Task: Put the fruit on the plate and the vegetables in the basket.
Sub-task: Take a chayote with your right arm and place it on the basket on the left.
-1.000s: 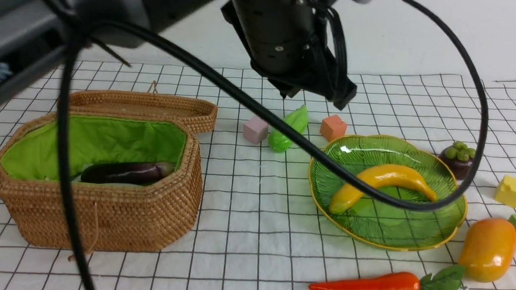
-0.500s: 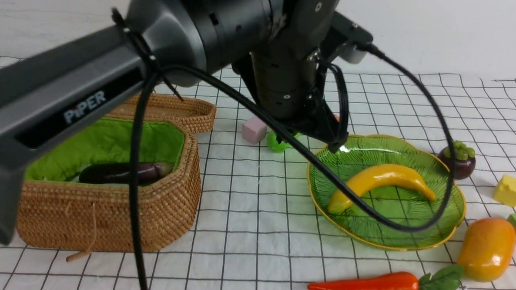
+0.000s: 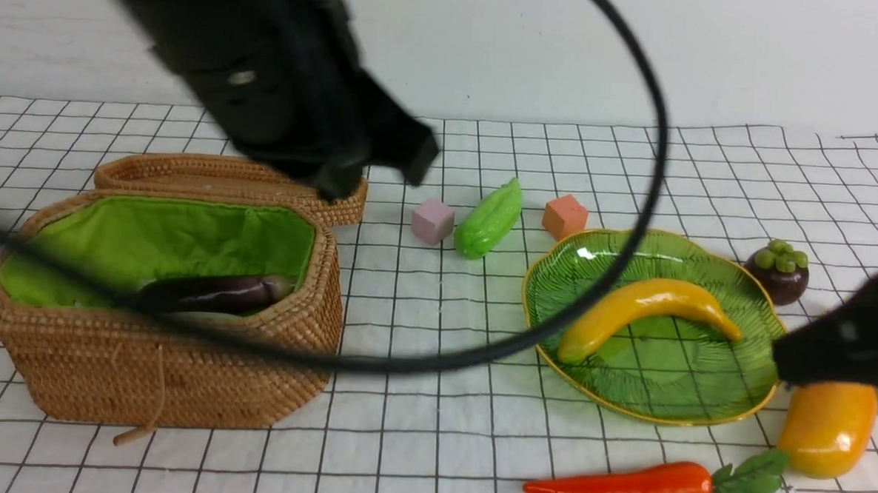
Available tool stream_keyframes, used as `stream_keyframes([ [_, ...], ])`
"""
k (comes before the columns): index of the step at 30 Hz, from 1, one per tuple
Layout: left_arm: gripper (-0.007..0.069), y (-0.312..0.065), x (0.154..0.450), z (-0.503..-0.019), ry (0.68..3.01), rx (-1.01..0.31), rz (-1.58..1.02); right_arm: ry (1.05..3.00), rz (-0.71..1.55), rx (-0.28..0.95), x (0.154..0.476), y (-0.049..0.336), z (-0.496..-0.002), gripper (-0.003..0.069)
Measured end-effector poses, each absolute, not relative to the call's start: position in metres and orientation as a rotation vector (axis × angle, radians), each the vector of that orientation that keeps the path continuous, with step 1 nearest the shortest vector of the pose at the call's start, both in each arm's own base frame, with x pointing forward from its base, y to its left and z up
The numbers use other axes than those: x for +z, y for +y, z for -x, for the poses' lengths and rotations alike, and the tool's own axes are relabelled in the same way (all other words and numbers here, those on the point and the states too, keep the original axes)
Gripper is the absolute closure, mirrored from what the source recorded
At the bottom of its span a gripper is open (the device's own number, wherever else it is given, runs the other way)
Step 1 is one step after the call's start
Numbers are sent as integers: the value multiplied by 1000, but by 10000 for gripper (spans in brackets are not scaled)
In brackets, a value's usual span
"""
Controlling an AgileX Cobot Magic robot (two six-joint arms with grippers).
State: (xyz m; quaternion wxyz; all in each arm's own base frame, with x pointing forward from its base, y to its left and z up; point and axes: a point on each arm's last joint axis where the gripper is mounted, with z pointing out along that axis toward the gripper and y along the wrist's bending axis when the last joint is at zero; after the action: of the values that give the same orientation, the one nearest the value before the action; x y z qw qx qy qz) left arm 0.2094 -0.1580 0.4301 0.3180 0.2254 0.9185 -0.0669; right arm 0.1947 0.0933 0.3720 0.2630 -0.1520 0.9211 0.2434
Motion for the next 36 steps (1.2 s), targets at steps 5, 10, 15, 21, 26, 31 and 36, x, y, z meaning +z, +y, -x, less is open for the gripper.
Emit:
stream_keyframes([
  [5, 638, -103, 416, -138, 2219, -352, -516, 2548, 472, 651, 362, 140, -272, 627],
  [10, 638, -70, 389, -94, 1986, -478, -476, 2608, 437, 525, 352, 188, -346, 621],
  [15, 638, -51, 380, -71, 1791, -558, -422, 2662, 316, 419, 316, 232, -422, 566],
  [21, 638, -40, 388, -63, 1666, -521, -415, 2580, 145, 525, 270, 257, -477, 421],
  [26, 638, -38, 382, -63, 1735, -477, -420, 2567, 60, 576, 245, 258, -492, 319],
  [31, 638, -35, 375, -63, 1805, -440, -427, 2591, 31, 584, 238, 254, -494, 320],
  [36, 638, -35, 375, -63, 1794, -410, -457, 2527, 108, 658, 278, 255, -482, 363],
])
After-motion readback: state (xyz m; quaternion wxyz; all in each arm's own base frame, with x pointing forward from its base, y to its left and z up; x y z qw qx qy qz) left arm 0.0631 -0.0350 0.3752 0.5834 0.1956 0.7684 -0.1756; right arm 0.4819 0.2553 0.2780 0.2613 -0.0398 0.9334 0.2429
